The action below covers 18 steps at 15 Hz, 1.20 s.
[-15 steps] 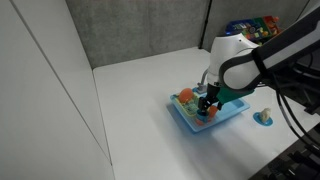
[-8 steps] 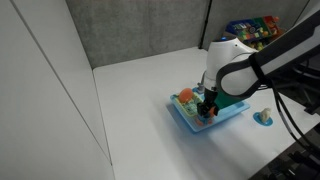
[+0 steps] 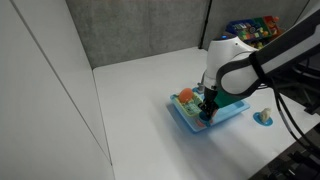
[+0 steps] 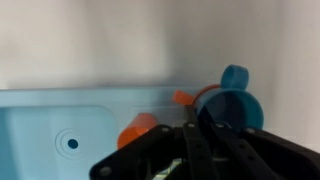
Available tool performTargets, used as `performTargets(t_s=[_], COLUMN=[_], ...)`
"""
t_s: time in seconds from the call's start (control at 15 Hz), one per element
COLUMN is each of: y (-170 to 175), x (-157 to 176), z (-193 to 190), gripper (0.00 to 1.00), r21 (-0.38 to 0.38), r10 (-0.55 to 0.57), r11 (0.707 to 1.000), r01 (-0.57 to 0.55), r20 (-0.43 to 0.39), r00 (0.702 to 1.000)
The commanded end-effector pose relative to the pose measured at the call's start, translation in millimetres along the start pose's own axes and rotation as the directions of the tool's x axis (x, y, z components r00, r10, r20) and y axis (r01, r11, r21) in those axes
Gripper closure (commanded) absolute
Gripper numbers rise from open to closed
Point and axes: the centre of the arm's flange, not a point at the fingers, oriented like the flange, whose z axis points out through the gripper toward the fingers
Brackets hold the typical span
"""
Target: Remove the blue cup from the orange cup and put it in the sink
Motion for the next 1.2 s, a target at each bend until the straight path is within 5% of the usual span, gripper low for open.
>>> performTargets(t_s=[0.0, 1.13], y=[5.5, 14.5], x=[1.8, 25.7], z=[-17.1, -49.0], gripper=[0.95, 0.96], r21=[-0.002, 0.014], r10=[0.011, 0.046], r11=[1.000, 0.999], r01=[-0.011, -0.045], r20=[-0.018, -0.086], r00=[1.000, 0.995])
